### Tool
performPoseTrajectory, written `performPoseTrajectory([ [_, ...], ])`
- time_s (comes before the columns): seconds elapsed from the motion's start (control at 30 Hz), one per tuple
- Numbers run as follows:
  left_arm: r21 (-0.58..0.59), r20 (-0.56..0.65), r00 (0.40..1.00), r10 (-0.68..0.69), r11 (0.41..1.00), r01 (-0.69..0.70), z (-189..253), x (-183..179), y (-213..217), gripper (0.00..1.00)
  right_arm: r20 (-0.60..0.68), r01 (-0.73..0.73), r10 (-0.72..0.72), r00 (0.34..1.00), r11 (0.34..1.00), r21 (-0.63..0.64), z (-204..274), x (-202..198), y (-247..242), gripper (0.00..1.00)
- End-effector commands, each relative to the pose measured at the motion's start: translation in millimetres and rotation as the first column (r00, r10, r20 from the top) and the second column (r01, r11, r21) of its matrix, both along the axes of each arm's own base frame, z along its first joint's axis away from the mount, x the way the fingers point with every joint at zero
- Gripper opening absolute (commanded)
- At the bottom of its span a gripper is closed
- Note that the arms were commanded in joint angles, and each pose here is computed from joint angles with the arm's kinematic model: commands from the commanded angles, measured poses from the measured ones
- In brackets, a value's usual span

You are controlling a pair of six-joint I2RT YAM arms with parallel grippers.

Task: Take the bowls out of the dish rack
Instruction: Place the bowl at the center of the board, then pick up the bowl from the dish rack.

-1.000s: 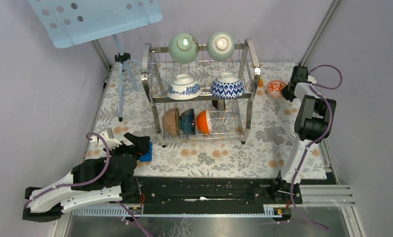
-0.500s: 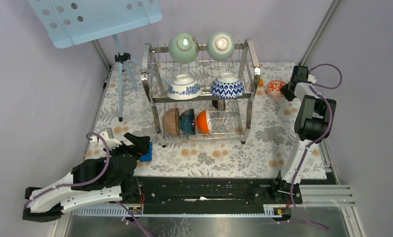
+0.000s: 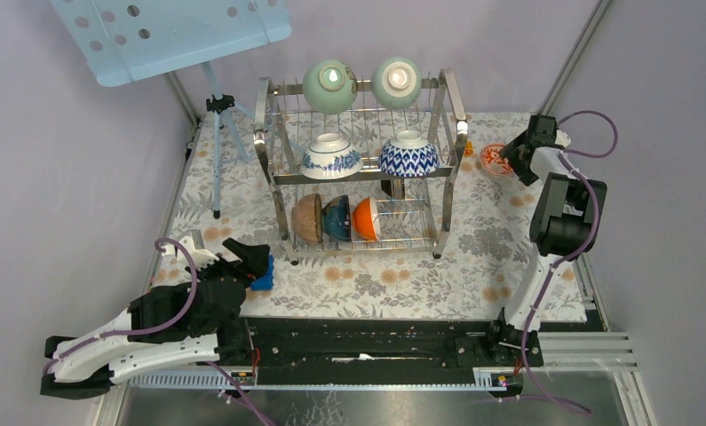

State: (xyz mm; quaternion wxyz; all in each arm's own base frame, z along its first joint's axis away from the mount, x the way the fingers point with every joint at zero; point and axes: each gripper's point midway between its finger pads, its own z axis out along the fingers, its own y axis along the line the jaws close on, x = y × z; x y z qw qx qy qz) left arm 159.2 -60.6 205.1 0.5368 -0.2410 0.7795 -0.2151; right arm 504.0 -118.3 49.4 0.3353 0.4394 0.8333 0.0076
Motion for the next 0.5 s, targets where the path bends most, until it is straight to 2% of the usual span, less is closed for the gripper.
performPoseTrajectory([
  [0.0, -0.021, 0.02, 1.0, 0.02, 1.0, -0.02, 3, 2, 3, 0.94, 0.114, -0.011, 0.015, 0.993, 0.999, -0.039, 63, 3, -3, 0.85],
  [0.17, -0.026, 0.018, 1.0, 0.015, 1.0, -0.015, 3, 2, 2, 0.99, 0.169, -0.012, 0.015, 0.985, 1.0, -0.024, 88, -5, 3, 0.89],
  [0.3, -0.024, 0.018, 1.0, 0.017, 1.0, -0.017, 3, 2, 1, 0.99, 0.264, -0.032, 0.029, 0.964, 0.999, 0.007, 116, -11, 19, 0.9],
  [0.47, 0.015, 0.004, 1.0, 0.01, 1.0, -0.01, 2, 2, -3, 0.99, 0.429, -0.077, 0.102, 0.897, 0.994, -0.075, 178, -27, 54, 0.89],
])
